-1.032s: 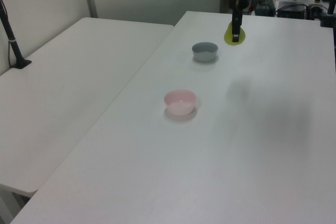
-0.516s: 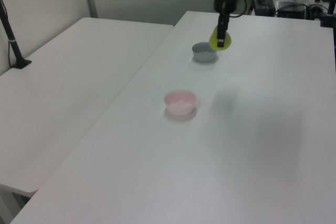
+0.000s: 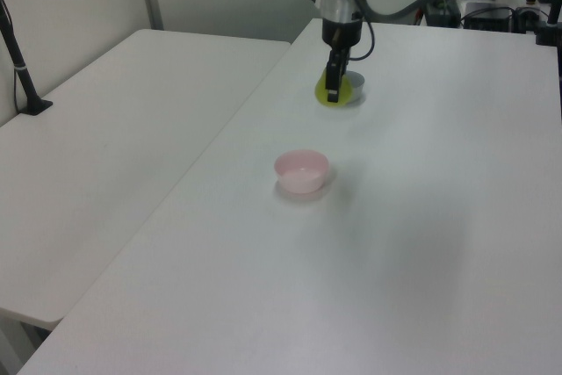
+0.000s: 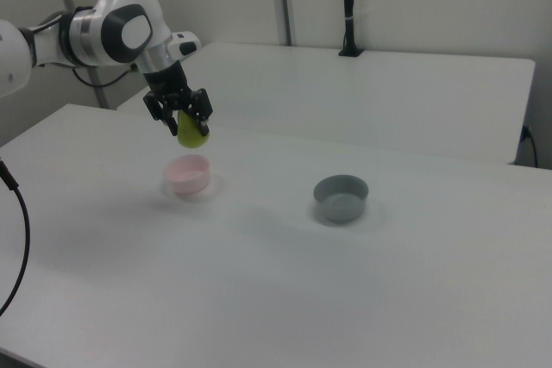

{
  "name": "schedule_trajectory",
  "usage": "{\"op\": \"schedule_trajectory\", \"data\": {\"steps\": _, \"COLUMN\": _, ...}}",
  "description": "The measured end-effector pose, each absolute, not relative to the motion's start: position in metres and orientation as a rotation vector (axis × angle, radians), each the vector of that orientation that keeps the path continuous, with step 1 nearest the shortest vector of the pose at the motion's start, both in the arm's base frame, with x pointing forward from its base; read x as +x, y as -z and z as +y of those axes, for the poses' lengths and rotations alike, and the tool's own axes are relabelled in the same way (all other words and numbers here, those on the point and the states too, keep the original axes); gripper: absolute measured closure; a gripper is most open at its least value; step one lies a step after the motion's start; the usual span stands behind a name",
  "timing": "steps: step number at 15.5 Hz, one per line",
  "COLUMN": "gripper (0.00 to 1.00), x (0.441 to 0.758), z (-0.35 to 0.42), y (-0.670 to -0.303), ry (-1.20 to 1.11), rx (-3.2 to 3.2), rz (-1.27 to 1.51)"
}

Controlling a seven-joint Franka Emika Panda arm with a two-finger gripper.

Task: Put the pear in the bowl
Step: 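Carry the pear over the pink bowl and lower it inside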

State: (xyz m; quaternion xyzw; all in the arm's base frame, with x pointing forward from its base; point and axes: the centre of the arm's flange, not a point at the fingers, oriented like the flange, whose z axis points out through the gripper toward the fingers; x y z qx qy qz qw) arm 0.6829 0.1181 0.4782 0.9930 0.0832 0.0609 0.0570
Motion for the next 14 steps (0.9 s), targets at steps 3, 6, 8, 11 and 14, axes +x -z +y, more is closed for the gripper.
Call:
{"op": "schedule_trajectory", "data": {"steps": 3, "gripper": 0.22, "x": 0.693, "z": 0.137, "y": -0.47, "ry": -0.253, "rx": 3.005, "rz": 0.237}}
{"op": "schedule_trajectory", "data": {"steps": 6, "gripper": 0.22, "x": 0.694, "z": 0.147, "y": -0.475, "ry": -0.291, "rx": 3.002, "rz": 0.254}}
{"op": "schedule_trajectory", "data": {"steps": 8, "gripper": 0.22, "x": 0.694, "z": 0.154, "y": -0.481, "ry": -0.31, "rx": 3.005, "rz": 0.243}}
{"op": "schedule_trajectory", "data": {"steps": 11, "gripper": 0.22, "x": 0.696, "z": 0.162, "y": -0.476, "ry": -0.344, "rx": 3.005, "rz": 0.225}}
{"op": "schedule_trajectory", "data": {"steps": 14, "gripper": 0.22, "x": 0.702, "z": 0.169, "y": -0.455, "ry": -0.344, "rx": 2.998, "rz": 0.214}}
